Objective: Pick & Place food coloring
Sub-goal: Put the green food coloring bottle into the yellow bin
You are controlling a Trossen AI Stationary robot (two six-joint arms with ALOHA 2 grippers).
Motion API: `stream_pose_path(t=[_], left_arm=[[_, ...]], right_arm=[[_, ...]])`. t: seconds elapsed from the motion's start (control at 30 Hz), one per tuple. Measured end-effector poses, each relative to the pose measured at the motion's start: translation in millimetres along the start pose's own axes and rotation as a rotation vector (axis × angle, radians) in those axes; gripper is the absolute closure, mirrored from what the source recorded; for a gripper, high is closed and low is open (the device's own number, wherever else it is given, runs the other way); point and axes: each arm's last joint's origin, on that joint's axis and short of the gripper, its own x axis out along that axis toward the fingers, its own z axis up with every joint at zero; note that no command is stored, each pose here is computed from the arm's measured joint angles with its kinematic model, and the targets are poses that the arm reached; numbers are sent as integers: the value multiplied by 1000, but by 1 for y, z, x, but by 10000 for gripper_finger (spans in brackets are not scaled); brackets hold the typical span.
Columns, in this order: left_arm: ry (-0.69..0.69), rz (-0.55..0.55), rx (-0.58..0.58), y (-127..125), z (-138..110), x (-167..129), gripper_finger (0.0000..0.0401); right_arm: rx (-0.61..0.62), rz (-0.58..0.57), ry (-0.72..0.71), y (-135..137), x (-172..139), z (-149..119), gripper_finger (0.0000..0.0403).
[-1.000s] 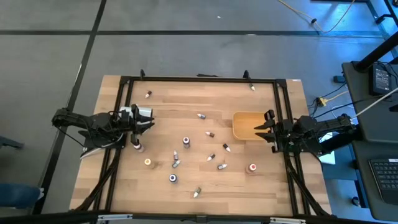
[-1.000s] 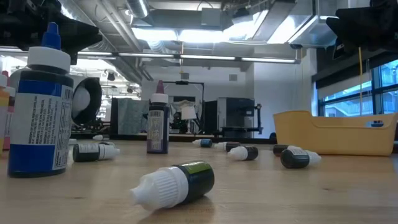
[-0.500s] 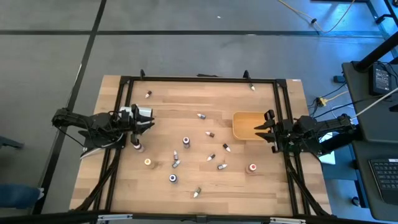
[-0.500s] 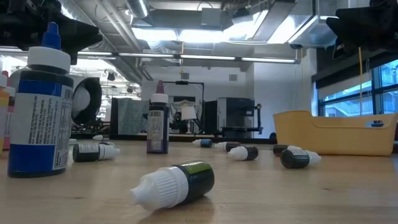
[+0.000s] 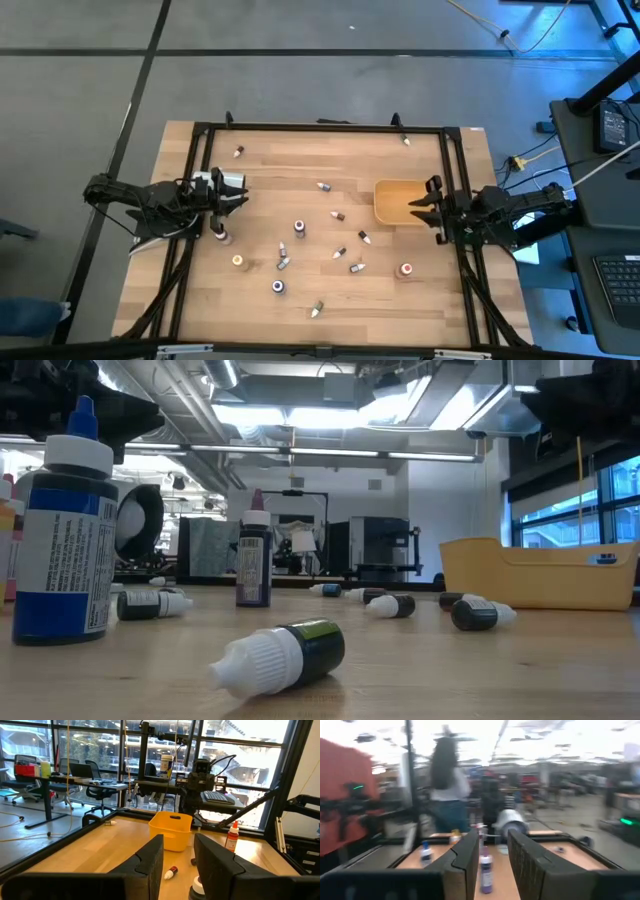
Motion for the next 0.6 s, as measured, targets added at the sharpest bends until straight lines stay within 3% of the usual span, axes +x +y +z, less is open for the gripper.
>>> stream_pose_path(t=[0.13,0.3,0.37,0.6], left_arm=[[0,0,0,0,0,0,298],[0,0,0,0,0,0,299],[0,0,0,0,0,0,299],[0,0,0,0,0,0,294]], right_arm=[[100,-221,3,-6,-1,5,297],[42,-277,92,-7,1,31,297],[18,-348,125,-9,3,45,297],[-15,-657,427,-17,29,74,297]])
